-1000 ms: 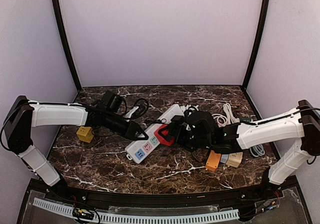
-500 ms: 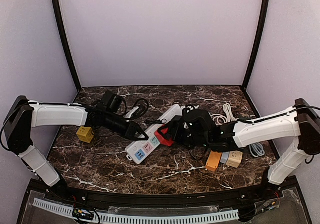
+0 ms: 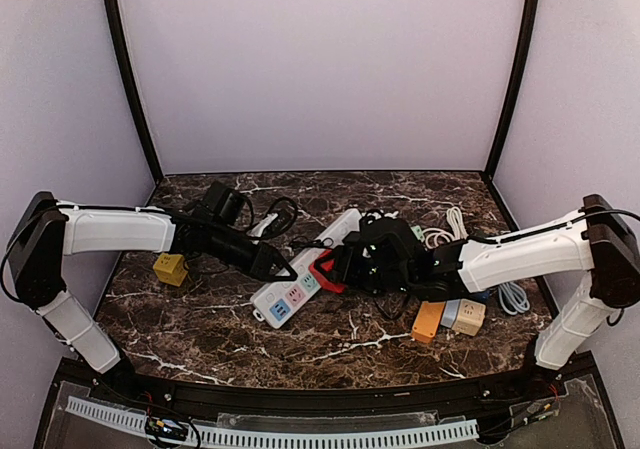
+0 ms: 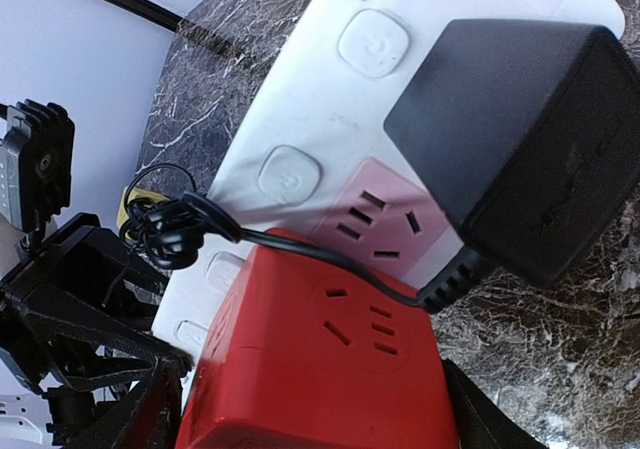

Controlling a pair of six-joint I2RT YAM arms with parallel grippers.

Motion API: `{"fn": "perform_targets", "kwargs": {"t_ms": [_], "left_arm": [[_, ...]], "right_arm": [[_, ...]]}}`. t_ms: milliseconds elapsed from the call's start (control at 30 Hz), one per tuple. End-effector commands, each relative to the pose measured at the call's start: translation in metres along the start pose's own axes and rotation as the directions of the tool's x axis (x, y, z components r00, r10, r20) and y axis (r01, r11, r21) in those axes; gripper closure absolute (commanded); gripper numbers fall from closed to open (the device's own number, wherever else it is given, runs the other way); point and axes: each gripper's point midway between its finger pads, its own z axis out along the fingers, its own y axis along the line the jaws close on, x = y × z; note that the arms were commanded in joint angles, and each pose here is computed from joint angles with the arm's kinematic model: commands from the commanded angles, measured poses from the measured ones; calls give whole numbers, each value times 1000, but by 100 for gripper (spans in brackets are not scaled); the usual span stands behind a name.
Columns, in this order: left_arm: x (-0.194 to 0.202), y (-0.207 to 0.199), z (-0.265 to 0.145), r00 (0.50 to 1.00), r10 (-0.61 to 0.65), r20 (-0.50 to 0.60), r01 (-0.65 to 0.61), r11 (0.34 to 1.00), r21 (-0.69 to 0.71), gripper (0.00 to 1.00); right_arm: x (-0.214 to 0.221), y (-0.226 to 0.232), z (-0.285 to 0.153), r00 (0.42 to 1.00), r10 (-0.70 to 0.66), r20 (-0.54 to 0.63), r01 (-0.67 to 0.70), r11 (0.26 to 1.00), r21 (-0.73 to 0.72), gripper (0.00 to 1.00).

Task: Pull the plug off the socket

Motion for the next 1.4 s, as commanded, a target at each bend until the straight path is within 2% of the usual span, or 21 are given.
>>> {"fn": "perform_targets", "kwargs": {"t_ms": [0,133,200,367,533,967,1367], "left_arm": [[-28,-43,-16,980,167,111,-180,976,122,99],[-28,-42,-16,979,170,109,-182,977,115,99],[-27,-40,-16,980,171,106,-182,977,109,99],[-26,-33,-14,979,186,89,-192,979,69,99],[-23,-26,-14,978,197,73,-199,980,28,99],[-19,-15,-9,979,199,37,-199,980,-8,99],[-17,24,-9,989,145,5,-140,969,-205,99]], "right_arm": [[-5,-3,5,1000,-26,12,26,999,25,33],[-4,-5,4,1000,-28,10,28,999,30,38],[-5,-4,4,999,-29,13,29,999,28,45],[-8,-3,-1,1000,-19,16,19,1000,18,70],[-13,-7,-6,999,40,7,-40,999,-10,100],[-21,-6,-14,997,72,4,-72,996,-44,100],[-8,2,-7,996,84,-1,-84,996,-25,100]]}}
